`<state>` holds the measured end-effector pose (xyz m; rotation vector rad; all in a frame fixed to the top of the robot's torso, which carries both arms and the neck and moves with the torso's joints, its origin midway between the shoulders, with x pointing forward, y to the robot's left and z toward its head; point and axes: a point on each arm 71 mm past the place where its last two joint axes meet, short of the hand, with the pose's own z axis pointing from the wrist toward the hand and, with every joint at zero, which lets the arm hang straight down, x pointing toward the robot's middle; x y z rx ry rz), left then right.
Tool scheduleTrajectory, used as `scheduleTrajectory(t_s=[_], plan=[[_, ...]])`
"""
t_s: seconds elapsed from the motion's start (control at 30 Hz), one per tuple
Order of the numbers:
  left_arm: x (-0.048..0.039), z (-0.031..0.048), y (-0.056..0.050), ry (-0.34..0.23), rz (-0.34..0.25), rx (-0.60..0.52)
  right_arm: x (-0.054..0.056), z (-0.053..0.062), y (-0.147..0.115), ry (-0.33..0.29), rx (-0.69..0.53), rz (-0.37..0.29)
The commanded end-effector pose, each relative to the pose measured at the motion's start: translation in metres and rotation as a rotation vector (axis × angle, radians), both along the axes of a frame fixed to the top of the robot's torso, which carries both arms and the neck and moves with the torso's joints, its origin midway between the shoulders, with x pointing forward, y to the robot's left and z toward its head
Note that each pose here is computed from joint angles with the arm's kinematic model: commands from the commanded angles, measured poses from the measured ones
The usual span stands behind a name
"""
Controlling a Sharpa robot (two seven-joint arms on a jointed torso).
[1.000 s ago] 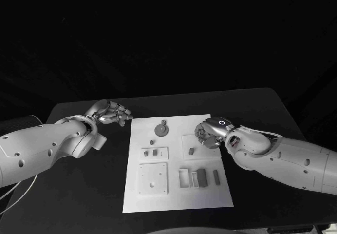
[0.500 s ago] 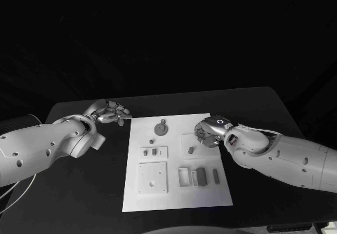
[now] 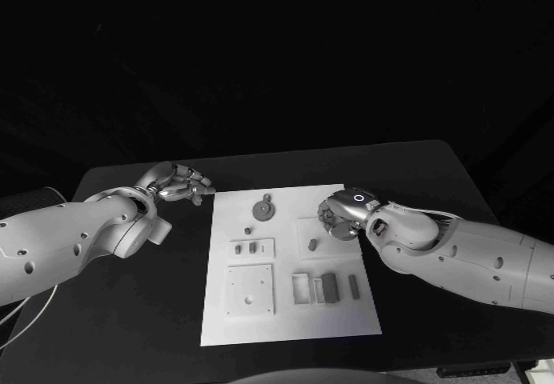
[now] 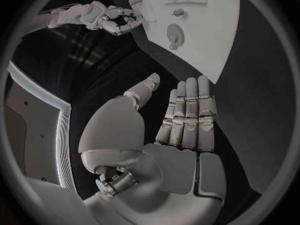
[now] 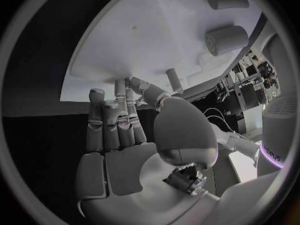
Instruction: Assemble the parts on the task board
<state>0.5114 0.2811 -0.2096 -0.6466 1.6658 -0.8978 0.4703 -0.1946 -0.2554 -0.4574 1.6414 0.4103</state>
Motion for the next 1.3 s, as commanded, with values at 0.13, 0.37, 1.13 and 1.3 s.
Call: scheduleTrajectory(t_s=[0.13,0.37,1.13,1.3], plan=[[-0.0002,0.0009,-0.001,-0.008,0.000,0.005,-0.004,-0.014,-0.001,0.062,-0.076,-0.007],[-0.0001,0.0009,-0.001,-0.009,0.001,0.006,-0.005,-0.014,0.000,0.065,-0.075,-0.003],[0.0008,0.0007,0.002,-0.010,0.009,0.009,-0.006,-0.004,0.002,0.033,-0.054,0.003],[0.0008,0.0007,0.002,-0.010,0.008,0.009,-0.006,-0.002,0.001,0.029,-0.048,0.002]])
